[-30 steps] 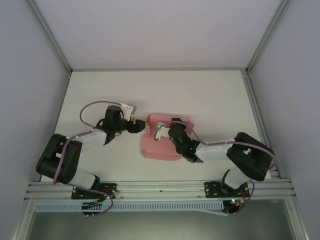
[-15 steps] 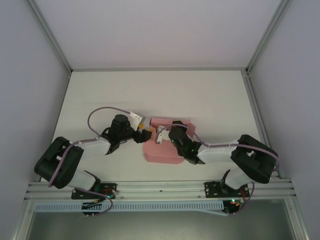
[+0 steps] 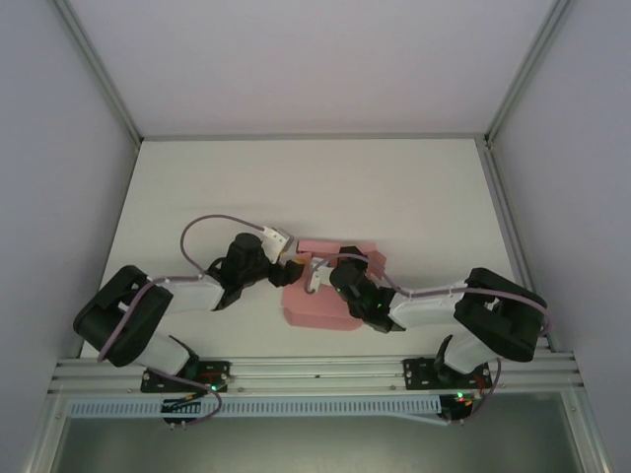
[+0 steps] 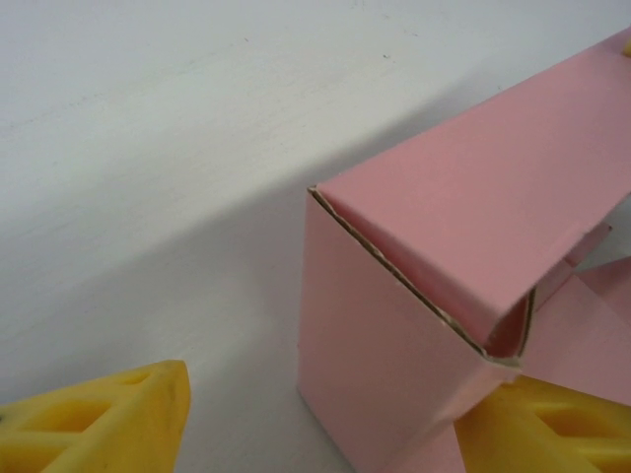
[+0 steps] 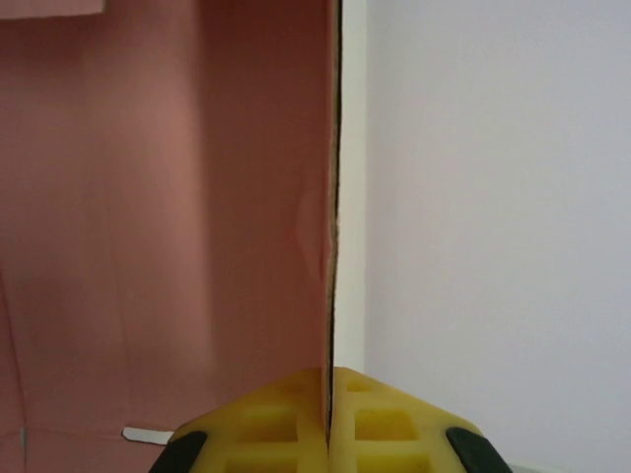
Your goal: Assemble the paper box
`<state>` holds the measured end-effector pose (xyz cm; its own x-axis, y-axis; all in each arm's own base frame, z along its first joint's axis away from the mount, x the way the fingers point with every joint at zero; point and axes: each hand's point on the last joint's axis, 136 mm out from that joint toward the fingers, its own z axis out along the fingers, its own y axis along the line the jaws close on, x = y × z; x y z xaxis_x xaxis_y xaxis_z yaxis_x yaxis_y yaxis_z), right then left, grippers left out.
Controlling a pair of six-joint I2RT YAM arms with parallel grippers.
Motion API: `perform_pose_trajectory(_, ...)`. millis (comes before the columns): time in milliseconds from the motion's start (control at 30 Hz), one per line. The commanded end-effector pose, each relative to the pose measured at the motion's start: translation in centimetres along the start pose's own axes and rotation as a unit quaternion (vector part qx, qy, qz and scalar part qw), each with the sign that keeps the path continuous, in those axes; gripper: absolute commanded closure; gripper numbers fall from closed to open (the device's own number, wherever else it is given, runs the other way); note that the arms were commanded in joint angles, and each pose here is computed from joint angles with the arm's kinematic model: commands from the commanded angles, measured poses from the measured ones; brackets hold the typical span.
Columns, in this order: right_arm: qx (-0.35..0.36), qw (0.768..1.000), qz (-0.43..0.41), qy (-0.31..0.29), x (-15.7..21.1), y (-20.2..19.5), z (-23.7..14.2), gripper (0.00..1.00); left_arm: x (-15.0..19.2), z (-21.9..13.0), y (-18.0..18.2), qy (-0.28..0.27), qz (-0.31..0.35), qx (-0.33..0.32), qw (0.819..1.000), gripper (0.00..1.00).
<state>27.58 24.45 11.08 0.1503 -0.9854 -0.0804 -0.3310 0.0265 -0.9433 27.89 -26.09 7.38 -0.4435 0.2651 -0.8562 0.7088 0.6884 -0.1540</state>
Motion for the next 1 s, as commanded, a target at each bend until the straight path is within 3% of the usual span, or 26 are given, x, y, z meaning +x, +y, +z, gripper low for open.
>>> perform_pose_trajectory(0,-0.023,1.0,-0.008,-0.007,-0.1,1.8,-0.6,1.0,-1.1,0.1,1.2,-0.04,0.007,-0.046,0.998,0.3)
perform_pose_trajectory(200,-0.03,1.0,-0.006,-0.006,-0.1,2.2,-0.5,1.0,-1.0,1.1,1.5,-0.046,0.014,-0.073,0.996,0.32)
perform_pose_trajectory(400,-0.033,0.999,0.006,-0.01,-0.3,2.0,-0.7,1.0,-0.8,1.4,3.0,-0.05,0.009,-0.137,0.989,0.41)
perform_pose_trajectory(500,-0.036,0.999,0.012,-0.012,-0.3,2.0,-0.8,1.0,-0.6,1.6,3.8,-0.047,0.011,-0.168,0.985,0.48)
perform_pose_trajectory(567,-0.038,0.999,0.012,-0.011,-0.2,2.0,-0.8,1.0,-0.4,1.8,4.3,-0.044,0.007,-0.191,0.981,0.64)
perform_pose_trajectory(633,-0.039,0.999,0.01,-0.002,0.1,2.1,-0.8,1.0,-0.2,2.0,4.8,-0.042,0.003,-0.212,0.976,0.73)
perform_pose_trajectory(767,-0.04,0.999,0.011,0.0,0.2,2.0,-0.8,1.0,0.4,1.7,6.0,-0.035,-0.003,-0.262,0.964,0.86)
perform_pose_trajectory(900,-0.049,0.999,0.008,0.008,0.5,2.3,-0.9,1.0,1.5,0.4,8.4,-0.027,-0.022,-0.34,0.94,0.89)
perform_pose_trajectory(967,-0.052,0.999,0.007,0.013,0.8,2.5,-0.9,1.0,2.1,0.0,9.1,-0.02,-0.033,-0.364,0.931,1.0)
